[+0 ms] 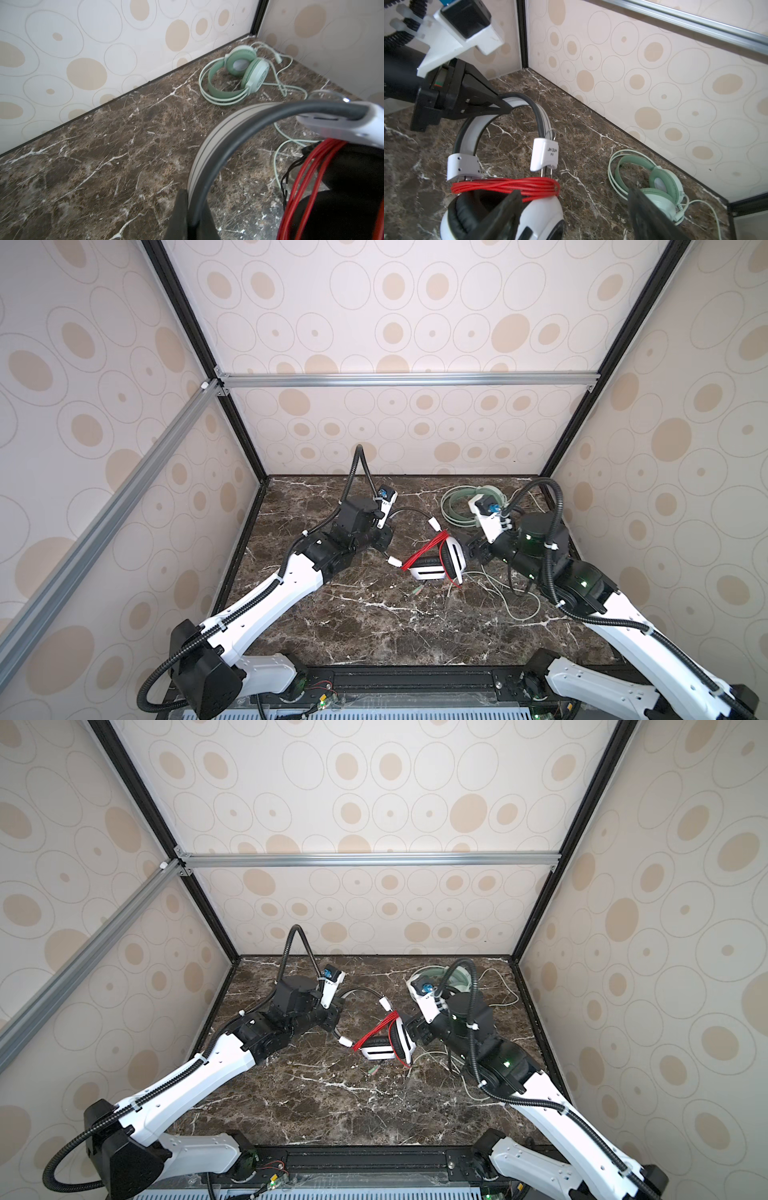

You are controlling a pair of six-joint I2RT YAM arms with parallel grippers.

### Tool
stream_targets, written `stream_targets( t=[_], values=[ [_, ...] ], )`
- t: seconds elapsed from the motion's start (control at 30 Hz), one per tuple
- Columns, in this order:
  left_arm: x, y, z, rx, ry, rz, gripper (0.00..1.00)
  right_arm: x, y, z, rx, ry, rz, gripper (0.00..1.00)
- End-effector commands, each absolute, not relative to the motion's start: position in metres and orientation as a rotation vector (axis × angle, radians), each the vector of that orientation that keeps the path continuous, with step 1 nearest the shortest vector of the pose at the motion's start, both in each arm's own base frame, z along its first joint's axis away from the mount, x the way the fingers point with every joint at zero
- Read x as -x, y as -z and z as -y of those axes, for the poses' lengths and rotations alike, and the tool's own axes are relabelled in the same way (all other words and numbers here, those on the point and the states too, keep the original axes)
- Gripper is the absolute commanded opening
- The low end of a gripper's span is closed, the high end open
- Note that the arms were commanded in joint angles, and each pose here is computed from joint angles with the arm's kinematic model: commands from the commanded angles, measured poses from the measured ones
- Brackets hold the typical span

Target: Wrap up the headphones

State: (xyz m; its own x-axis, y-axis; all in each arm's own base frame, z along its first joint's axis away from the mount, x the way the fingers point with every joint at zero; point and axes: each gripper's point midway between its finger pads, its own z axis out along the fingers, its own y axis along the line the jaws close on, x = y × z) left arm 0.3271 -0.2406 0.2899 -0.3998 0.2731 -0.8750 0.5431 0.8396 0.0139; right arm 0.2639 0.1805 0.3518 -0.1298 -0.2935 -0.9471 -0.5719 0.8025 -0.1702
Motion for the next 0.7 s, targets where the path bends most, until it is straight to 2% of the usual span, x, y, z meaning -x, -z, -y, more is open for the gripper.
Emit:
stream_targets(
  t=[0.0,0.33,0.67],
  values=[
    [-0.324,-0.367,0.249,-0.494,0.523,-1.869,0.0,-0.253,-0.361,-0.17,0.618,-0.402,-1.677,0.86],
    [-0.32,-0.417,0.242,-0.414,0.587,-1.84,0.0,-0.235,-0.373,-0.133,0.416,-0.499,-1.555,0.89],
    [-0.317,-0.435,0.232,-0.385,0.62,-1.815,0.0,-0.233,-0.367,-0.125,0.372,-0.495,-1.519,0.9]
  ],
)
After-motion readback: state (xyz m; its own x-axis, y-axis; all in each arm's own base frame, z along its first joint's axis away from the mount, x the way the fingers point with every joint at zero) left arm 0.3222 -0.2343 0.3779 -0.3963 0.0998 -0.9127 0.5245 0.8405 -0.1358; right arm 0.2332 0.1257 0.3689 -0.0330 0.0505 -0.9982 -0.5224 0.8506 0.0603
